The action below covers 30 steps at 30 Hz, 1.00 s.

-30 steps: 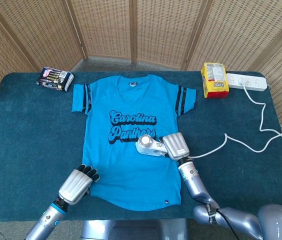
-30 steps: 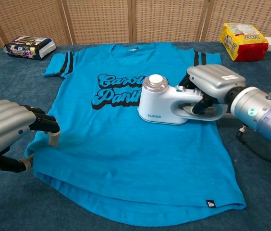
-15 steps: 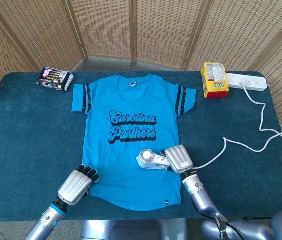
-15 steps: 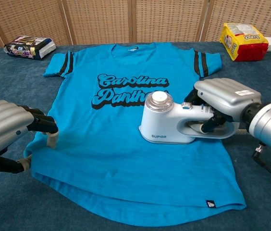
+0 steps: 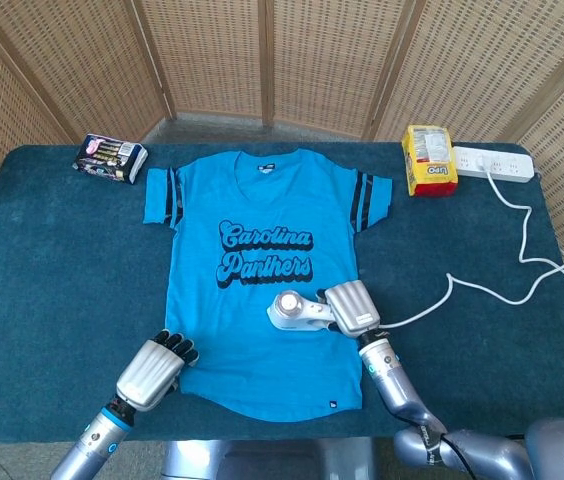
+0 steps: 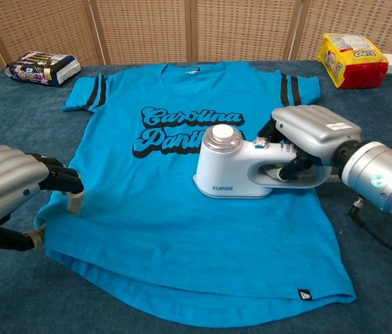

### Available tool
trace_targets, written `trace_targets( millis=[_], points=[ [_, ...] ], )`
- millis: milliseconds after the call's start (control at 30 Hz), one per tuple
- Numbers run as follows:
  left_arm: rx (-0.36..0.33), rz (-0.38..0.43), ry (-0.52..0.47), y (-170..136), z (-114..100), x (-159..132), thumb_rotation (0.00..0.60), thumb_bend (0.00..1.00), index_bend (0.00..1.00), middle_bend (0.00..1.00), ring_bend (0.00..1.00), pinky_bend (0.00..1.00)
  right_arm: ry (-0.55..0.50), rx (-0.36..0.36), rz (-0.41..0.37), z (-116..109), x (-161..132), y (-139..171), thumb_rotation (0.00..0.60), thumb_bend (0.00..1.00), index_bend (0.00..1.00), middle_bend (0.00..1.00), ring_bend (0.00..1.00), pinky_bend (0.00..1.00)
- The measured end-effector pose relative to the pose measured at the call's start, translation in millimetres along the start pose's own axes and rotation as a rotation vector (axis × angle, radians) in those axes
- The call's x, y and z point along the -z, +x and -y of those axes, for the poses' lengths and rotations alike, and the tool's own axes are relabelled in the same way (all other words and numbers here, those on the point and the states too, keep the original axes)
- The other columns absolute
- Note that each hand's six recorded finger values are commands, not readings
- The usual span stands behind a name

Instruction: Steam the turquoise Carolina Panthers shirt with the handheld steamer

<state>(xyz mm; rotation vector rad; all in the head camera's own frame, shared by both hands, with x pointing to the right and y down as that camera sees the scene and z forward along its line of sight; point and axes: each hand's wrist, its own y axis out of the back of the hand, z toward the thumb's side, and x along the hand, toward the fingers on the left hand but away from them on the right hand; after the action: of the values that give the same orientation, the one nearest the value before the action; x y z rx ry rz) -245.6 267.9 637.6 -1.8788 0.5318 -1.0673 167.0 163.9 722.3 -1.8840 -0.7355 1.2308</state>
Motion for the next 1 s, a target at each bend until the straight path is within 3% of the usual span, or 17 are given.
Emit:
trace_targets(
  millis=[1000],
  points=[
    [0.003,-0.011,-0.016,4.8,2.6,-1.8,0.539,0.45,0.55,0.46,0.39,0.39,0.039,0.110,0.057,-19.9,30.0,-57.0,0.600,0.32,0.69,0.75,0.80,0.72]
  ],
)
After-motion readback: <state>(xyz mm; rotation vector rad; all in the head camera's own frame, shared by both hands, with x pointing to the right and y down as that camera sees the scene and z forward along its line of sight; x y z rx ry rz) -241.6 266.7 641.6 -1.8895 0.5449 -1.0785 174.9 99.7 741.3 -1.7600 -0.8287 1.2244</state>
